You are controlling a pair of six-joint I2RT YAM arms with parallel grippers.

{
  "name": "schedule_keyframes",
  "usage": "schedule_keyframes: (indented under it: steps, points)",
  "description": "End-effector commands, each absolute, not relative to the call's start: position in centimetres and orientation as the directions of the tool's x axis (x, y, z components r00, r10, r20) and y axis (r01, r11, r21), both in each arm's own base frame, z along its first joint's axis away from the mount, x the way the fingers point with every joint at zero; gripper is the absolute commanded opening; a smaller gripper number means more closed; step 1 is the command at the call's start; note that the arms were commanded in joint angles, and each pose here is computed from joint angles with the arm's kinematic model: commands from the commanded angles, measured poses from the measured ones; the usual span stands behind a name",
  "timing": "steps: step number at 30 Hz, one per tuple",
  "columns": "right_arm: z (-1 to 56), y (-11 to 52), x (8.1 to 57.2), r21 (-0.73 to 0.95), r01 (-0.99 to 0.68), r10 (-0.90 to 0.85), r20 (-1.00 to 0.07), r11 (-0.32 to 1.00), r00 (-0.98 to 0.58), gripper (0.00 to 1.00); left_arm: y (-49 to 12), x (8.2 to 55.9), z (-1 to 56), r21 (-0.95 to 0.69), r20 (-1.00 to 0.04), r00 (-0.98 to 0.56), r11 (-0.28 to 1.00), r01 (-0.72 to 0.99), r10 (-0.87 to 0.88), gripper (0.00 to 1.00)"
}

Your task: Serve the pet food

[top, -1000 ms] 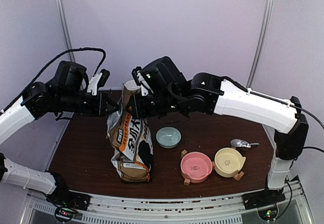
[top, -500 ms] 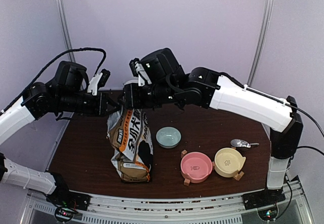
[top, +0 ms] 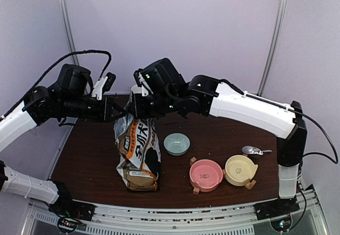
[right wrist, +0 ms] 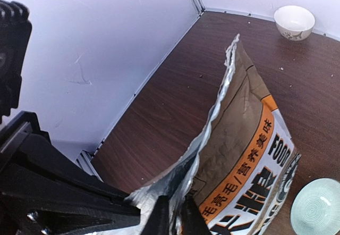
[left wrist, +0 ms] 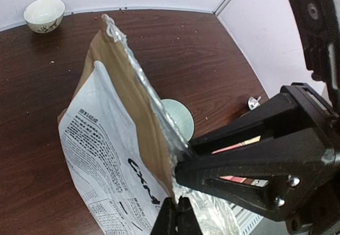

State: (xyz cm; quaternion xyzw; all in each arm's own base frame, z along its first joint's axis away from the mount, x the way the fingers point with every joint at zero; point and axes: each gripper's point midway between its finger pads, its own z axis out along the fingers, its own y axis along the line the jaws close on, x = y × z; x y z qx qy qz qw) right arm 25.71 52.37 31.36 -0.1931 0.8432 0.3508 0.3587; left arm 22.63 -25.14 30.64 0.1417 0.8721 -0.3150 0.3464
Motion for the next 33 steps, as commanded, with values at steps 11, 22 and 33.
schedule_keyframes:
  steps: [11,22,33]
  points:
    - [35.0,44.7,28.5,0.200,-0.481,-0.095,-0.848,0.854,-0.522,0.00,-20.0,25.3,35.7,-0.324,-0.819,-0.565,0.891,0.318,-0.097,0.00]
    - [37.2,39.9,27.3,0.283,-0.519,-0.036,-0.853,0.806,-0.521,0.13,-21.0,24.5,37.8,-0.372,-0.849,-0.516,0.823,0.429,-0.115,0.16]
    - [29.2,24.0,26.9,0.221,-0.309,-0.023,-0.779,0.925,-0.627,0.80,-17.7,22.9,38.3,-0.350,-0.889,-0.433,0.831,0.433,-0.148,0.89]
